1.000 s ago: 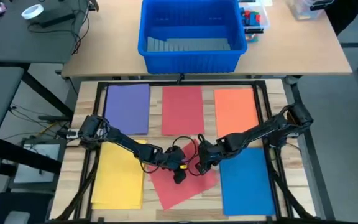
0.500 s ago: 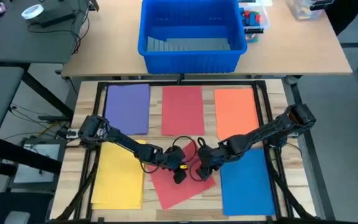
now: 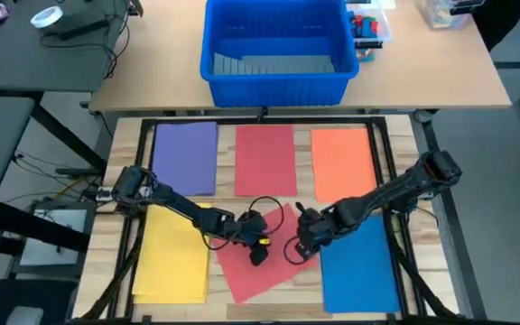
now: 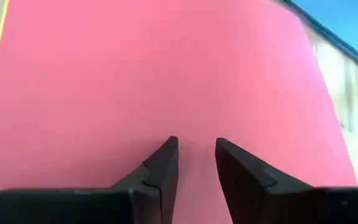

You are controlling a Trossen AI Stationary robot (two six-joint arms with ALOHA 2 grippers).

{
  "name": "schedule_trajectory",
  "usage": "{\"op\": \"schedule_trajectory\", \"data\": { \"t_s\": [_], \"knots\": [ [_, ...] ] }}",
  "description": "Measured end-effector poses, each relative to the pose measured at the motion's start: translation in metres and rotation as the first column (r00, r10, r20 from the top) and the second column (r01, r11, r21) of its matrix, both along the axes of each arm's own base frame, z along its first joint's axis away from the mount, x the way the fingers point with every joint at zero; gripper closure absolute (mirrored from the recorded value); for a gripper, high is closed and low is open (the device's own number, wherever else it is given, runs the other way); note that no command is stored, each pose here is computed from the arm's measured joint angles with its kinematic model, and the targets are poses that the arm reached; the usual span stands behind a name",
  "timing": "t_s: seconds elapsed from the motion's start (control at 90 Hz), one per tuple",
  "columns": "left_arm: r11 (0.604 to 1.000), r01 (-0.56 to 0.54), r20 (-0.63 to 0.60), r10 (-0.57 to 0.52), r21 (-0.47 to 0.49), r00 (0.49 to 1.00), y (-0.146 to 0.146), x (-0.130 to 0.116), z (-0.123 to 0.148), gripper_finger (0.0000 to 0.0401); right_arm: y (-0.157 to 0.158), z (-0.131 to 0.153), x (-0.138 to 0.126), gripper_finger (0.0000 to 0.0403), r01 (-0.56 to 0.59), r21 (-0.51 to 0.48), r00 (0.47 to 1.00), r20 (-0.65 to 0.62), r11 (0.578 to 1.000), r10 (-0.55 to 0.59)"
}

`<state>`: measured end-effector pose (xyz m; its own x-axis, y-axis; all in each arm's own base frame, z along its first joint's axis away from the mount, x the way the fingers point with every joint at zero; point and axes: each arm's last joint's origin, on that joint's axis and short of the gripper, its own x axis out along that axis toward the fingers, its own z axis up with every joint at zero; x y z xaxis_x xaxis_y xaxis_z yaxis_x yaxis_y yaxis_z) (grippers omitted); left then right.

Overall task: Organize paper
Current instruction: Stack the pink colored paper on top of the other pink colored paper

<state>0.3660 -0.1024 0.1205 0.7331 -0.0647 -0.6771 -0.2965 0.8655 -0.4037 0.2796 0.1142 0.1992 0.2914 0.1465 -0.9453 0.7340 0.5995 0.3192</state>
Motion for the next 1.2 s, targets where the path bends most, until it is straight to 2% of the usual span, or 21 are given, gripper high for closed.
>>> {"op": "schedule_trajectory", "data": {
  "t_s": [0.144,0.278,0.433,0.567,0.878,1.2],
  "knots": [
    [1.0,0.023,0.037,-0.022,-0.01,0.999,-0.003,-0.003,0.017,0.0308,0.0,0.002,0.005,0.0235,0.039,-0.057,0.996,0.077,0.998,-0.034],
    [0.999,0.04,0.001,-0.04,-0.002,0.999,-0.01,-0.004,0.005,0.0308,-0.007,-0.015,0.014,0.0235,0.072,-0.1,0.997,0.045,0.992,-0.068],
    [0.999,0.036,-0.056,-0.035,0.008,0.998,-0.011,-0.006,-0.005,0.0308,-0.004,-0.038,0.032,0.0235,0.056,-0.046,0.997,0.057,0.997,-0.053],
    [0.999,0.042,-0.077,-0.04,0.021,0.996,-0.011,-0.007,-0.006,0.0308,-0.001,-0.052,0.035,0.0235,0.042,-0.043,0.999,0.023,0.998,-0.041],
    [0.996,0.064,-0.137,-0.056,0.057,0.989,-0.012,-0.013,-0.009,0.0308,0.0,-0.055,0.032,0.0235,0.033,-0.057,0.999,-0.01,0.998,-0.033],
    [0.995,0.076,-0.142,-0.066,0.062,0.988,-0.013,-0.014,-0.01,0.0308,0.0,-0.06,0.032,0.0235,-0.019,-0.084,0.999,-0.037,0.996,0.016]
  ]
}}
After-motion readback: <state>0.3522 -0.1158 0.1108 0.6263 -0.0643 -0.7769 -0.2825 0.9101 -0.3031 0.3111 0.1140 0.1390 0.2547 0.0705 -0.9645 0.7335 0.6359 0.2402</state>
